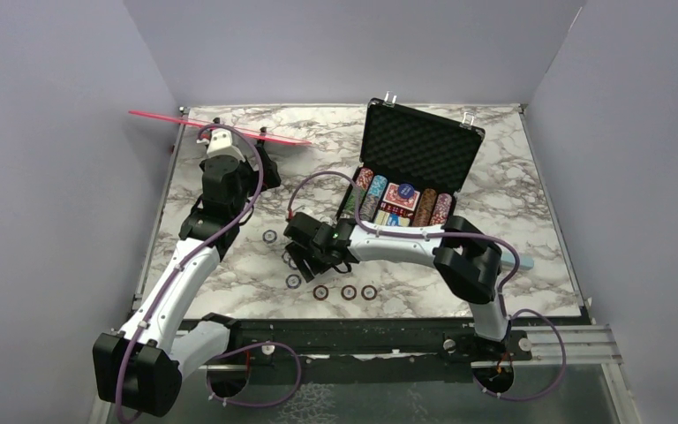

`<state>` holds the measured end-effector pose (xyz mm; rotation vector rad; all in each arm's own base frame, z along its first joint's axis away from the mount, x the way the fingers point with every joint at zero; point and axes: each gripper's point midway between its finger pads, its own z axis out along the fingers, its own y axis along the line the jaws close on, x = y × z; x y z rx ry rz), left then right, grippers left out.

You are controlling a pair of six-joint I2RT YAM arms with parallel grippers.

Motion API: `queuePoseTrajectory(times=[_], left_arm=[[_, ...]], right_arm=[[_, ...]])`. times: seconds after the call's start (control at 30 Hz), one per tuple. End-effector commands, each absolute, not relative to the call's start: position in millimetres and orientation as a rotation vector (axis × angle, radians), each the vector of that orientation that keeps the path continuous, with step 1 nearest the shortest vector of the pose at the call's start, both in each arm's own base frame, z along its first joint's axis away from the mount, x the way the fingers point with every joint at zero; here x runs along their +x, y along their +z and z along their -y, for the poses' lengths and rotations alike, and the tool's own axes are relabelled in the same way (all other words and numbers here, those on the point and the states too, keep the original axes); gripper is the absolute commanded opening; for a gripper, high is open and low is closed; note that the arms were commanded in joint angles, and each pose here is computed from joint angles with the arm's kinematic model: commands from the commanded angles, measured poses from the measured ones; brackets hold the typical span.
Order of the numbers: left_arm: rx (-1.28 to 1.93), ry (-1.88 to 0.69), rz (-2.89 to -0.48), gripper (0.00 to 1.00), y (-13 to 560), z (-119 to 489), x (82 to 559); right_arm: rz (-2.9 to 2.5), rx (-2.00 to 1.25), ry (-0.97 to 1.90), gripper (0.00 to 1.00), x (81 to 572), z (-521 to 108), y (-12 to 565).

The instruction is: Pack up texas hold em set

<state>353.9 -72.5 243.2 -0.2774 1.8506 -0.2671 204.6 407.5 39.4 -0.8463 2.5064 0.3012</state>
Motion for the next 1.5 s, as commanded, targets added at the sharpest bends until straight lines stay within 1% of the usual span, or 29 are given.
queuePoseTrajectory(times=[0.0, 0.37, 0.63, 0.93, 1.07, 1.17, 1.27, 1.33, 1.4, 1.47], left_arm=[[-0.304, -0.242, -1.834, 0.99, 246.1, 64.8, 352.1], [-0.306, -0.242, -1.841, 0.99, 244.0, 64.4, 352.5], [-0.307, -0.241, -1.847, 0.99, 242.2, 64.1, 353.5], [-0.308, -0.247, -1.849, 0.99, 241.5, 64.3, 354.3], [-0.307, -0.253, -1.855, 0.99, 240.2, 65.0, 354.9], [-0.308, -0.255, -1.855, 0.99, 240.0, 64.8, 354.8], [-0.308, -0.258, -1.855, 0.99, 240.2, 65.2, 354.9], [-0.31, -0.256, -1.856, 0.99, 239.6, 64.7, 354.9], [-0.311, -0.256, -1.855, 0.99, 240.0, 64.5, 355.1], [-0.312, -0.254, -1.855, 0.99, 239.7, 64.0, 355.2]], right_arm=[[-2.546, -0.913, 0.334, 0.72, 195.7, -413.1, 33.3], [-2.567, -0.979, 0.268, 0.76, 198.3, -420.0, 17.6], [-2.568, -0.977, 0.17, 0.77, 206.9, -420.0, 8.4], [-2.564, -0.98, 0.079, 0.69, 209.2, -410.2, 3.9], [-2.566, -0.983, 0.047, 0.63, 208.3, -406.7, 1.5], [-2.566, -0.977, 0.035, 0.64, 208.1, -405.8, 0.0], [-2.567, -0.975, 0.03, 0.7, 208.4, -406.7, -1.1], [-2.568, -0.971, 0.029, 0.72, 209.2, -407.9, -1.2], [-2.571, -0.972, 0.021, 0.71, 209.4, -407.9, -3.3], [-2.571, -0.974, 0.021, 0.65, 210.0, -408.6, -3.6]])
